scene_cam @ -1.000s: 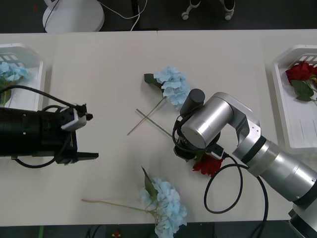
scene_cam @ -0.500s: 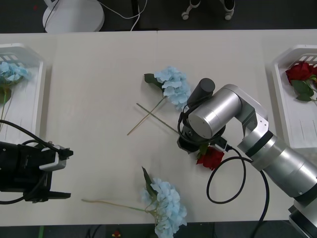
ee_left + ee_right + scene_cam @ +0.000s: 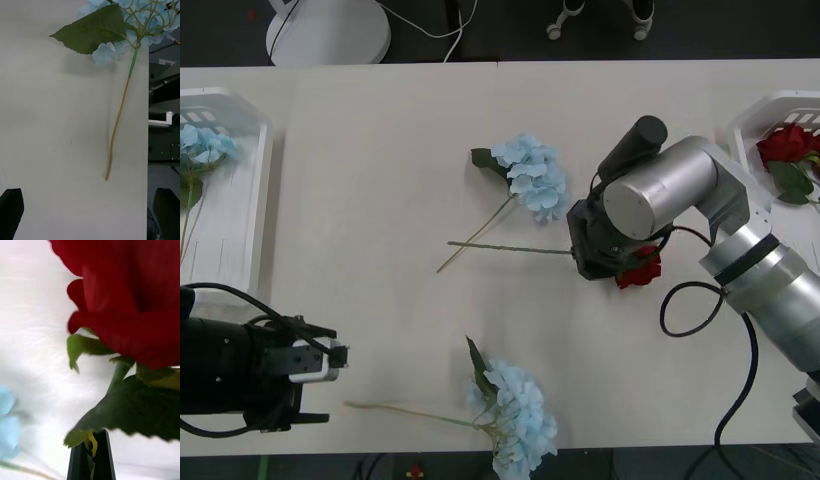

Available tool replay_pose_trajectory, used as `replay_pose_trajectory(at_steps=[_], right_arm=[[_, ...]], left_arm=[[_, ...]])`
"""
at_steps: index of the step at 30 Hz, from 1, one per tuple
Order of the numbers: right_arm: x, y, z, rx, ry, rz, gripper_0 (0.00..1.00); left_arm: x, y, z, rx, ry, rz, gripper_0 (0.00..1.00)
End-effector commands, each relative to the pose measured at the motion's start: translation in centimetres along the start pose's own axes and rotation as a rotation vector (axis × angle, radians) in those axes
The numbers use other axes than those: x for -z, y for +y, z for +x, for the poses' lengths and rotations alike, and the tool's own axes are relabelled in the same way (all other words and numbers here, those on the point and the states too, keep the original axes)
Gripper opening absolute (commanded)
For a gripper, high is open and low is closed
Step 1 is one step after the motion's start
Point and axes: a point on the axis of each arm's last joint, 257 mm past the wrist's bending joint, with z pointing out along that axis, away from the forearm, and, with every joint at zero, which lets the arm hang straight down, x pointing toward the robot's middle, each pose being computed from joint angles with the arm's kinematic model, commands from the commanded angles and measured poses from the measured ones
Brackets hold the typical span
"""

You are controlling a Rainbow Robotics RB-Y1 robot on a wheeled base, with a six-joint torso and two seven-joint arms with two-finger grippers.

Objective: Put the red flowers into the right box and the blue flowers into the left box

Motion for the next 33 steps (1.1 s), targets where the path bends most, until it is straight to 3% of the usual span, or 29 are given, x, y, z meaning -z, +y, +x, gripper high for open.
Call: replay_pose_trajectory(at_steps=[1,9,16,20,28,33], right_arm=[[5.4,6.1,-1.6,0.307,-0.036,-0.125,0.00],[9.7,10.0,-5.8,0.860,-0.185,-0.164,0.00],[16.1,13.7,-13.3,1.172,-0.411,-0.159,0.00],[20.1,14.2,-18.9,1.249,-0.545,-0.098,0.00],[24.4,11.9,-30.4,1.345,-0.671,0.123,0.00],[24.0,11.2,-35.3,1.378,-0.718,0.172,0.00]], left_arm=[[-1.9,-2.5,-1.0,-0.103,0.005,0.028,1.00],[-4.8,-3.7,-3.0,-0.222,-0.008,0.025,1.00],[-6.8,-3.5,-5.6,-0.331,-0.028,-0.012,1.00],[-8.1,-4.3,-7.2,-0.382,-0.048,-0.028,1.00],[-10.1,-6.0,-9.4,-0.489,-0.065,-0.042,1.00],[-11.3,-7.1,-10.7,-0.406,-0.078,-0.041,1.00]])
